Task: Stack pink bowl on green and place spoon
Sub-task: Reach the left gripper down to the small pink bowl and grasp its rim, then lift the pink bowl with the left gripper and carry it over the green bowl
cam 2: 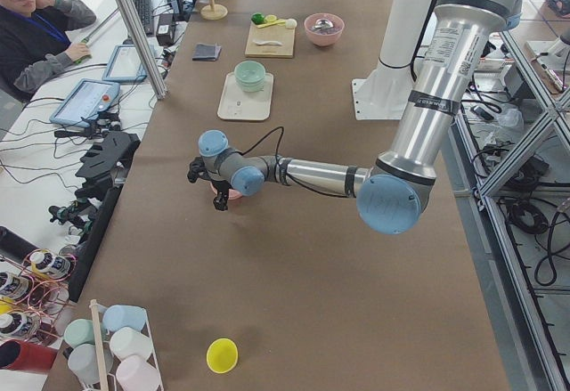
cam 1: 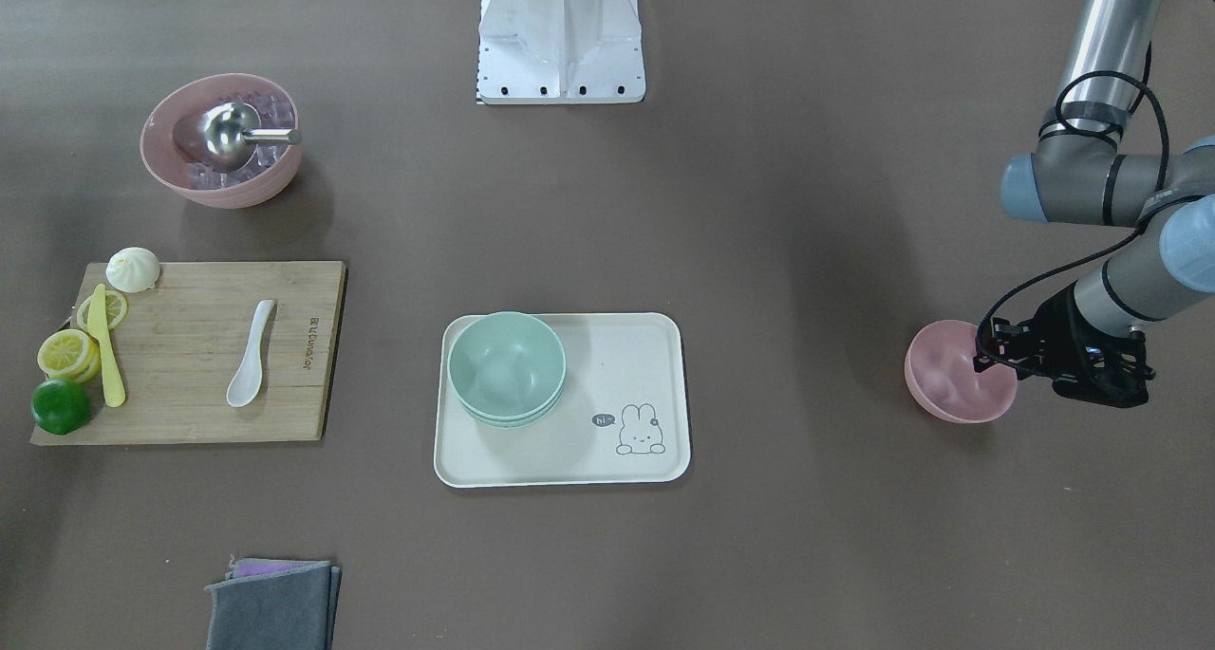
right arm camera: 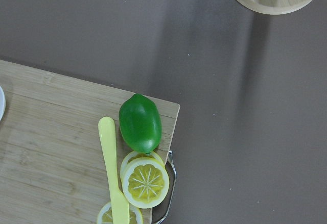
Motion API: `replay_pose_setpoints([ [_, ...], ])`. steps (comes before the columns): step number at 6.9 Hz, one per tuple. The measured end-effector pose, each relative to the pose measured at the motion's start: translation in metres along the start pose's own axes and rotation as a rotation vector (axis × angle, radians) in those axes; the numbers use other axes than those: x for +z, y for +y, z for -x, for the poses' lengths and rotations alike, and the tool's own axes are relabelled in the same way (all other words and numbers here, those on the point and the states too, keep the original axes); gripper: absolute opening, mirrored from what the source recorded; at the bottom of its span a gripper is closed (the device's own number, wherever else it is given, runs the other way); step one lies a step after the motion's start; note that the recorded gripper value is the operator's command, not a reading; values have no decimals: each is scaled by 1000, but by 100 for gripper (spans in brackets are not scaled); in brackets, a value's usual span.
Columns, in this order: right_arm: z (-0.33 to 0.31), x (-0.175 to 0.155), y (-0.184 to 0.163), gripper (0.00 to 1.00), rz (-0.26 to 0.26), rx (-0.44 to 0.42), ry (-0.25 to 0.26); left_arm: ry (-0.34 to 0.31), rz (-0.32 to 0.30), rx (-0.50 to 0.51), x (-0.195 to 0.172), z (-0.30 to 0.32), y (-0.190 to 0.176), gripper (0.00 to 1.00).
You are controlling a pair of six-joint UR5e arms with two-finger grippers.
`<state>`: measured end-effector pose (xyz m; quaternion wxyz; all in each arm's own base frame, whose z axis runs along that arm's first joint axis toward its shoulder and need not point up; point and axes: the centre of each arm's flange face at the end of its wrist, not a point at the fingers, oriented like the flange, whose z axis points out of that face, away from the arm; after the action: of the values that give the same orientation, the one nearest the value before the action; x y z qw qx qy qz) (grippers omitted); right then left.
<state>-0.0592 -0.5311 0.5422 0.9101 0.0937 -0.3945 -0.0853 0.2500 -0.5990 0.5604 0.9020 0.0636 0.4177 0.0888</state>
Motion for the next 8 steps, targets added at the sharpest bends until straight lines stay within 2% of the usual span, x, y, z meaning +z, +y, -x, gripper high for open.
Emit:
replay_pose_setpoints([
  [3, 0, 0, 0, 99, -1, 0, 0, 16, -22, 10, -14, -7, -4, 10],
  [5, 1, -1, 0, 99, -2, -1, 0, 19, -38, 9, -24, -12, -13, 1],
  [8, 1, -1, -1, 99, -3, -2, -1, 50, -82, -87, -54, -62, -50, 0],
])
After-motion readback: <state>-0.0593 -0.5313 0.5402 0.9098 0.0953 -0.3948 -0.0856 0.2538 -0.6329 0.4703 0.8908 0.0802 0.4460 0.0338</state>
